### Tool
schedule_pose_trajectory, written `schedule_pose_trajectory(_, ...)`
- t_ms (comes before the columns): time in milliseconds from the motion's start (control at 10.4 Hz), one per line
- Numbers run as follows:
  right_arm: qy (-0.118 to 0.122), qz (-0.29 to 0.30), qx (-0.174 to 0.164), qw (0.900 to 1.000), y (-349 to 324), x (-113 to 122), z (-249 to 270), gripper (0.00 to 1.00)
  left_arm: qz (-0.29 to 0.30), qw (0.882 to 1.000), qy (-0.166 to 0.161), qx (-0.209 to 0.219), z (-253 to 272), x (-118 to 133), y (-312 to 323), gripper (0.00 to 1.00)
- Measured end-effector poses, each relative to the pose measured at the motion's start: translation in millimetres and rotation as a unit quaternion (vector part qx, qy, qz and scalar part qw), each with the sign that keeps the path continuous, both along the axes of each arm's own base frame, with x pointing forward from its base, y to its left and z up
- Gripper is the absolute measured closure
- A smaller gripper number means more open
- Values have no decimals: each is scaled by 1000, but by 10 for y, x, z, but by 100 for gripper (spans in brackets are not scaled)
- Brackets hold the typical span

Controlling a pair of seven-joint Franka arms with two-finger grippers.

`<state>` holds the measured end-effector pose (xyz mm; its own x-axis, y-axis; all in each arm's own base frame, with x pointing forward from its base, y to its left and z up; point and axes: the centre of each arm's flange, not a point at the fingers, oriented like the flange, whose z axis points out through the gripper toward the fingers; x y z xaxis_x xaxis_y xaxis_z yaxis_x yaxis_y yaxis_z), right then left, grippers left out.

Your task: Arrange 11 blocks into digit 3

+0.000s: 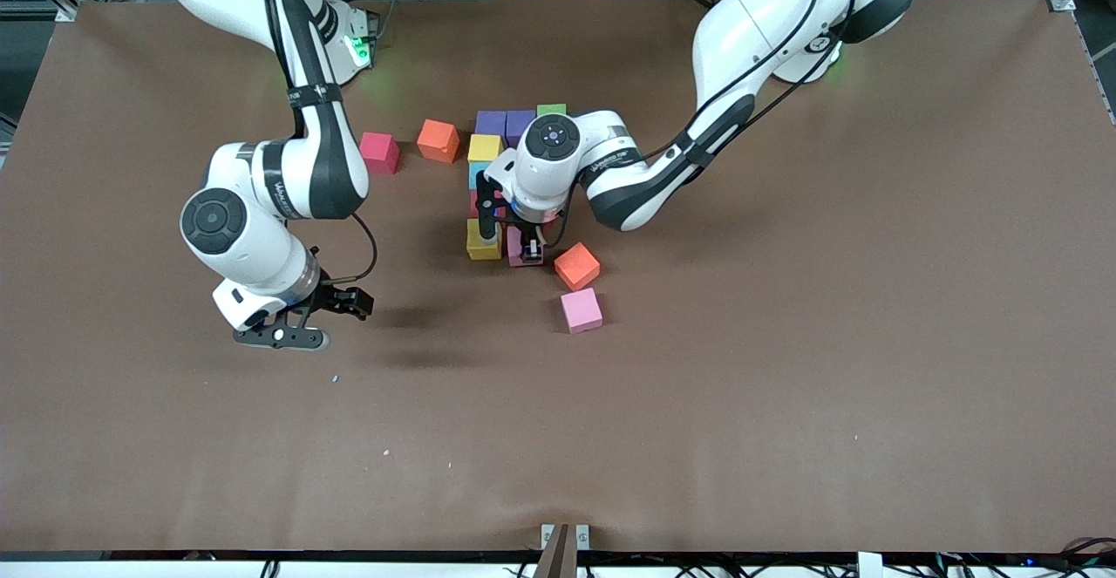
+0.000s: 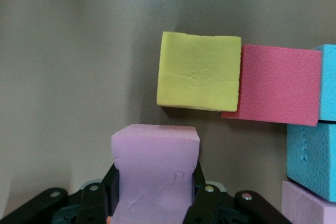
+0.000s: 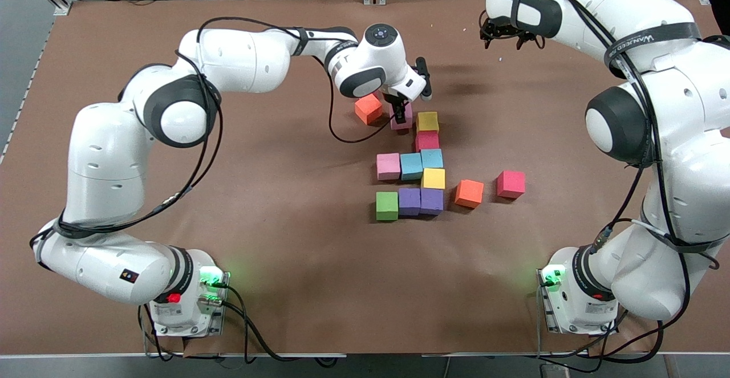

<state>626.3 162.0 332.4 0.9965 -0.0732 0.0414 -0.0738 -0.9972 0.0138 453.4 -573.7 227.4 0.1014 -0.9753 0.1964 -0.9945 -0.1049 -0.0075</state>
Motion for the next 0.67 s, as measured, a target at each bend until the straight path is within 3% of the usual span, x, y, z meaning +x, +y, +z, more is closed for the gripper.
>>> schedule_pose_trajectory(673, 1, 0, 0, 1000, 0, -2, -5, 0, -4, 1000, 0, -2, -97, -48, -136, 46)
